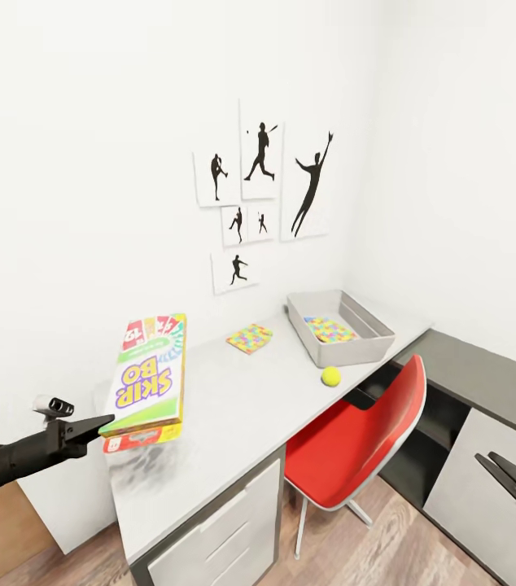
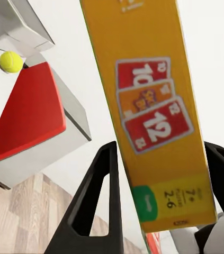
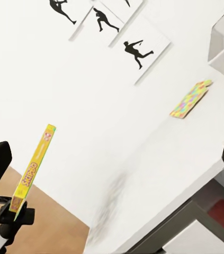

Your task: Put all the toys in the child's room - the three board games (two on the bed and one on the table), the two jigsaw puzzles on the table, and the tennis ball on the table - inside the toy box on the table in the child's room.

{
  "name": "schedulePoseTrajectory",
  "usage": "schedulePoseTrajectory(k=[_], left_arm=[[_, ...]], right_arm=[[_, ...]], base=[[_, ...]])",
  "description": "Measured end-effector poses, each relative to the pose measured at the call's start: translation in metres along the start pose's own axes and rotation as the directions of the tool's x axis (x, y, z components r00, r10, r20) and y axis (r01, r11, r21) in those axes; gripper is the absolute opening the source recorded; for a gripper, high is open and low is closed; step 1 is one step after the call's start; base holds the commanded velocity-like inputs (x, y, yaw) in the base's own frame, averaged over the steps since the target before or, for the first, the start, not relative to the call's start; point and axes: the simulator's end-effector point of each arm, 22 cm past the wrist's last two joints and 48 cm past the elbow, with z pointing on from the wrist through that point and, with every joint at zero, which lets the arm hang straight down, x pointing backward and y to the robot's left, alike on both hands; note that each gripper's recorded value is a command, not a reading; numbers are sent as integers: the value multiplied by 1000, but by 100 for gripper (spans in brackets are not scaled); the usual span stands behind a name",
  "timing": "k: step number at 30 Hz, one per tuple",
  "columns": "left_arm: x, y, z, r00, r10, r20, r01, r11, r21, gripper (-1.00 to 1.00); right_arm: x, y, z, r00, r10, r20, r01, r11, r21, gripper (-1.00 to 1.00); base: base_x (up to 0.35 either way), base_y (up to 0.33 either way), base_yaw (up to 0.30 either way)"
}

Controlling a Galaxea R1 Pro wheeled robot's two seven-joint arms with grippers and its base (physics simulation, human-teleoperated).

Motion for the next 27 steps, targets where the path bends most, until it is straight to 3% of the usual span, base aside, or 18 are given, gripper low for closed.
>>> schedulePoseTrajectory(k=[14, 27], left_arm=[[-9, -22, 1, 1000, 7, -2, -7, 1000, 4, -100], [-16, -38, 2, 1000, 8, -2, -8, 1000, 4, -100]], right_arm=[[-16, 19, 0, 1000, -10, 11, 10, 1000, -5, 100], [-28, 36, 2, 1000, -12, 15, 12, 1000, -11, 100]], base=[[0, 0, -134], [0, 0, -10]])
